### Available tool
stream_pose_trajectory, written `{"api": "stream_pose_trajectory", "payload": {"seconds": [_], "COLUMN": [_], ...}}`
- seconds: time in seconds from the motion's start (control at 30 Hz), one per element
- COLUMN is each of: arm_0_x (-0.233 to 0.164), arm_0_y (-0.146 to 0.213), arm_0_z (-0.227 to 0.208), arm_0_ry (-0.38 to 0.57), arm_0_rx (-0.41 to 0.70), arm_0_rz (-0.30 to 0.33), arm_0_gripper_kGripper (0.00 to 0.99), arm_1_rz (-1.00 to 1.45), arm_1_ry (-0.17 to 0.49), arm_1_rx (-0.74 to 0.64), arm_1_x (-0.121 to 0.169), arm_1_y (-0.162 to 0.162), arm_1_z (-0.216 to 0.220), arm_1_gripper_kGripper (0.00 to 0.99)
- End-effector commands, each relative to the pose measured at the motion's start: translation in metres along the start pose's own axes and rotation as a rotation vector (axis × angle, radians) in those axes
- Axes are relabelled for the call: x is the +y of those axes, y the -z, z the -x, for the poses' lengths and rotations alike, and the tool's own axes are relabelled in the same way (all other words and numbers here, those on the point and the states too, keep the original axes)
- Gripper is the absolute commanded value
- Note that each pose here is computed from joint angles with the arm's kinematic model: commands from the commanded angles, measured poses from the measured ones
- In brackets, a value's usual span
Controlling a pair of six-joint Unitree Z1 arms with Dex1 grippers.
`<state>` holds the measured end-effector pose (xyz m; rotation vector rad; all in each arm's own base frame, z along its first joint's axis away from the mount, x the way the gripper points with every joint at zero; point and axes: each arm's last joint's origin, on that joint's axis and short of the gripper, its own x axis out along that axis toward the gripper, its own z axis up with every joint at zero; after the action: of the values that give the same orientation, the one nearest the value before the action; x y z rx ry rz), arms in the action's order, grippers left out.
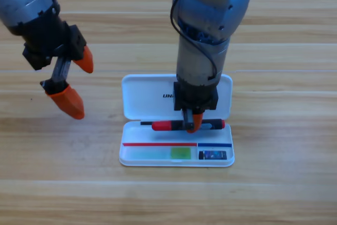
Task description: Clean up eraser and pencils
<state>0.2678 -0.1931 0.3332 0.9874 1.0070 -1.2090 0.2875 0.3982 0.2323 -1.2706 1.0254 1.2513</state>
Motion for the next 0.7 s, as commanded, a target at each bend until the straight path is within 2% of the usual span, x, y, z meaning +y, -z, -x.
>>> {"api": "stream_pose_trajectory", "payload": {"seconds": [0.03, 0.27, 0.33, 0.43, 0.47, 0.6, 0.7], "arm_0_x": [-0.001, -0.001, -0.001, -0.001, -0.001, -0.001, -0.001], "arm_0_y": [0.013, 0.015, 0.016, 0.017, 0.017, 0.018, 0.018], "arm_0_z": [-0.003, -0.007, -0.008, -0.009, -0.009, -0.01, -0.01], "arm_0_ry": [0.016, 0.003, 0.005, 0.007, 0.007, 0.009, 0.009], "arm_0_rx": [-0.004, 0.001, 0.003, 0.005, 0.005, 0.005, 0.005], "arm_0_rz": [0.023, 0.031, 0.033, 0.035, 0.035, 0.035, 0.035], "arm_0_gripper_kGripper": [0.99, 0.99, 0.99, 0.99, 0.99, 0.99, 0.99], "arm_1_rz": [0.015, 0.014, 0.014, 0.01, 0.003, -0.002, -0.011], "arm_1_ry": [-0.053, -0.052, -0.049, -0.037, -0.033, -0.019, -0.013], "arm_1_rx": [0.052, 0.053, 0.054, 0.055, 0.054, 0.036, -0.03], "arm_1_x": [0.005, 0.003, 0.003, 0.002, 0.001, 0.003, 0.014], "arm_1_y": [-0.01, -0.011, -0.011, -0.01, -0.01, -0.006, 0.003], "arm_1_z": [-0.036, -0.04, -0.039, -0.036, -0.034, -0.018, 0.023], "arm_1_gripper_kGripper": [0.0, 0.021, 0.244, 0.761, 0.845, 0.91, 0.916]}}
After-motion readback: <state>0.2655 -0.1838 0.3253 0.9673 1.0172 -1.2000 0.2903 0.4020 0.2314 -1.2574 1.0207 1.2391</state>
